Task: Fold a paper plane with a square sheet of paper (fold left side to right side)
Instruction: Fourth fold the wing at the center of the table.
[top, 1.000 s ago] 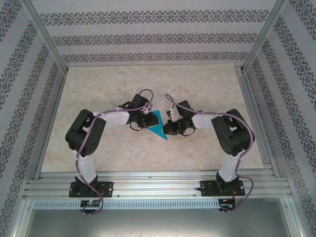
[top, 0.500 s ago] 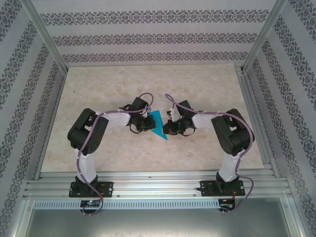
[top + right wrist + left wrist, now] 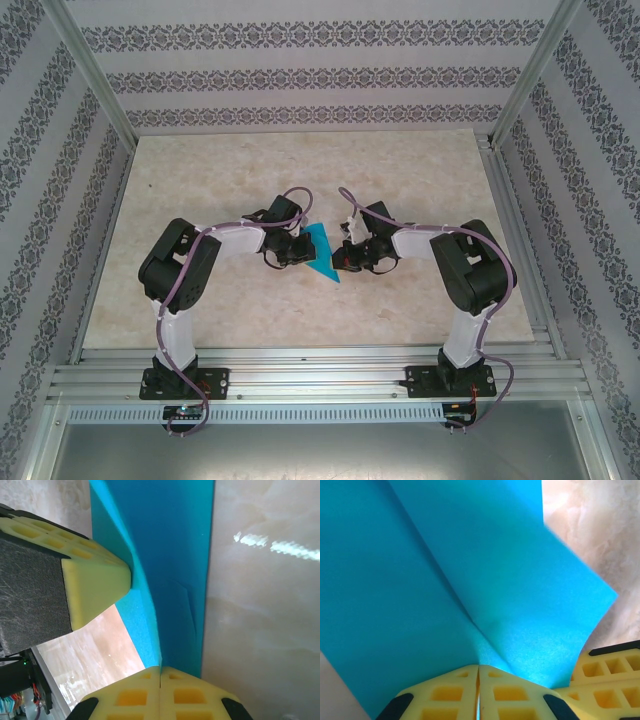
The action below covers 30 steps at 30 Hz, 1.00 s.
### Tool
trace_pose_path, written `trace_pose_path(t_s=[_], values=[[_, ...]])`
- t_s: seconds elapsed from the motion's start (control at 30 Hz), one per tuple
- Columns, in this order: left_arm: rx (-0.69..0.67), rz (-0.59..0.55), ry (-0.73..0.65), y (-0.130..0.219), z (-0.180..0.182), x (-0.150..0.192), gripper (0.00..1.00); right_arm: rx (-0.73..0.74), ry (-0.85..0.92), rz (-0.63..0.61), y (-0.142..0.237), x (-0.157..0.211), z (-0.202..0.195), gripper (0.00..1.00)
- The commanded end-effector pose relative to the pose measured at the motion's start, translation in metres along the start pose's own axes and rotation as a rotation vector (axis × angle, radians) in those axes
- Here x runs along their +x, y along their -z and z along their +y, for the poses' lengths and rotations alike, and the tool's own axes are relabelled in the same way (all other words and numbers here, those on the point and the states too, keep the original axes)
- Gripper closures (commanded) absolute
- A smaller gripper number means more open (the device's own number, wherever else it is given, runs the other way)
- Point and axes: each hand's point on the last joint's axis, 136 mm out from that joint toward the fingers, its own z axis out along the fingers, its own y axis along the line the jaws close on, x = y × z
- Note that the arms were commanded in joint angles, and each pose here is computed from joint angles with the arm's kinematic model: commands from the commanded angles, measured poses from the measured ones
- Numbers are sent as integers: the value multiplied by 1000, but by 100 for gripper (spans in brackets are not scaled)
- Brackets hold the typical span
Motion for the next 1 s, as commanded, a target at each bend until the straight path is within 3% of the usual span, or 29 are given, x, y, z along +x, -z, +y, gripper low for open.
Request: trace_pose_path(t_s=[0.0, 0.97], values=[[-127, 41, 6, -15, 33, 14, 90, -20, 4, 3, 1, -6, 2, 98], [-126, 42, 6, -14, 32, 14, 91, -6, -31, 27, -4, -5, -16, 98]])
